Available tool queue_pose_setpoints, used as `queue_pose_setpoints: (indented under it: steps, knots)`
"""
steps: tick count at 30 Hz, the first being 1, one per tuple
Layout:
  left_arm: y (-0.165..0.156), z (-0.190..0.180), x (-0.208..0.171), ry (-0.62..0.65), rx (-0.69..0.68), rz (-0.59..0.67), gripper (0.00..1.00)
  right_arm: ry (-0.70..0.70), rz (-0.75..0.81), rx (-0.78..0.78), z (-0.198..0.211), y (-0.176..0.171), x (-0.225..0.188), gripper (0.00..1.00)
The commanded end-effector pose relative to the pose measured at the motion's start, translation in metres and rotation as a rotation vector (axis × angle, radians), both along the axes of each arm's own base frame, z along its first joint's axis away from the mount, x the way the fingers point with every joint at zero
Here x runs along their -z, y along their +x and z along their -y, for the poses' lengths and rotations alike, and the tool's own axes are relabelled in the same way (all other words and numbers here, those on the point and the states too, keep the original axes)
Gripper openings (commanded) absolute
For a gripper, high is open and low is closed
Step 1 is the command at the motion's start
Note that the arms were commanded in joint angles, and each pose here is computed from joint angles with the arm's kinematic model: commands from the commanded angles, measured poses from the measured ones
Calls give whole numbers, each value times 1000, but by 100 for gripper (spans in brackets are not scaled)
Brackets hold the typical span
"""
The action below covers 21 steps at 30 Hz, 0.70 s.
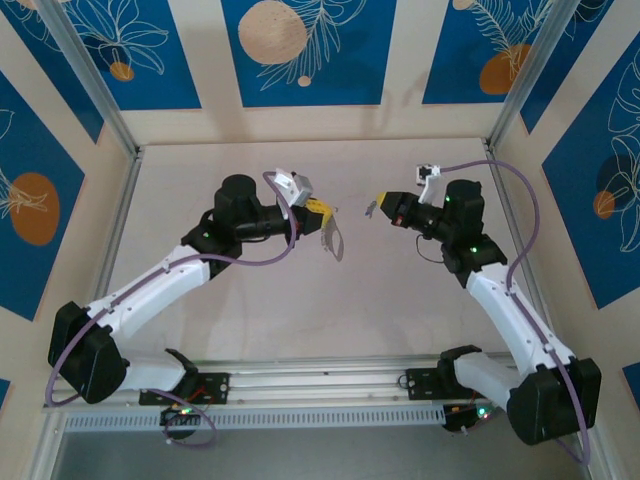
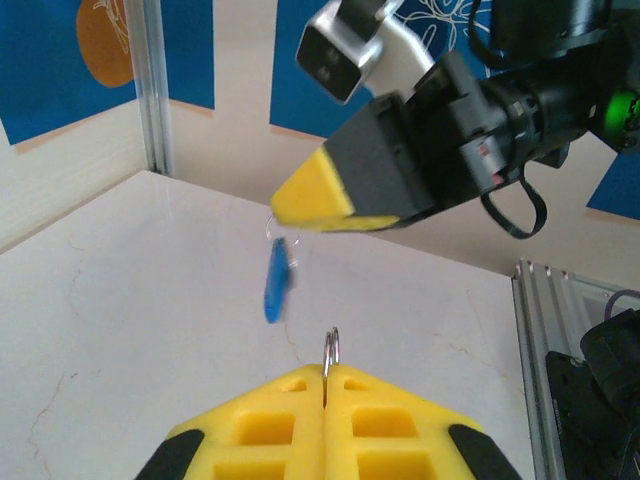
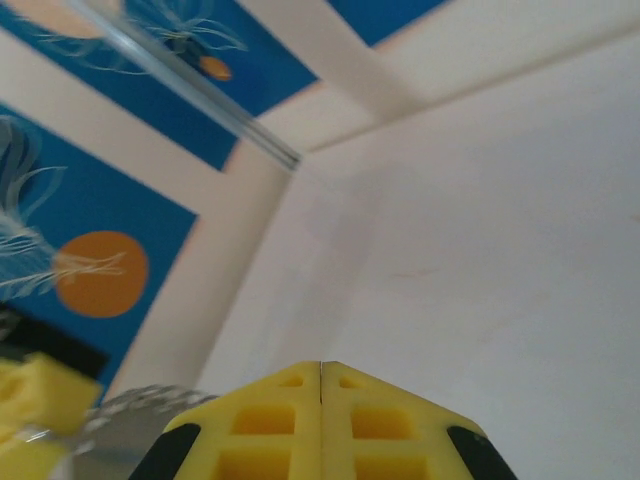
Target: Put the keys on the keyring
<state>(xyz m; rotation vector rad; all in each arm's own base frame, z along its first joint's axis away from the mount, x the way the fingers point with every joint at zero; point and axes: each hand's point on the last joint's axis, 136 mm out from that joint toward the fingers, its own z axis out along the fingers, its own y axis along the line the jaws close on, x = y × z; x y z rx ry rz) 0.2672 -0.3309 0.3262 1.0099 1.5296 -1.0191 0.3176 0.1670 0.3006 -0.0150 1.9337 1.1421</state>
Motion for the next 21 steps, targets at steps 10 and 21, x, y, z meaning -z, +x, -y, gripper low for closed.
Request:
queue_pose_setpoints:
  steps: [10, 21]
  knots:
    - [-20, 11, -41, -50, 137, 145, 0, 92, 271, -240, -15, -55, -66, 0]
    - [-15, 19, -51, -68, 164, 176, 0, 96, 355, -294, -29, -70, -83, 0]
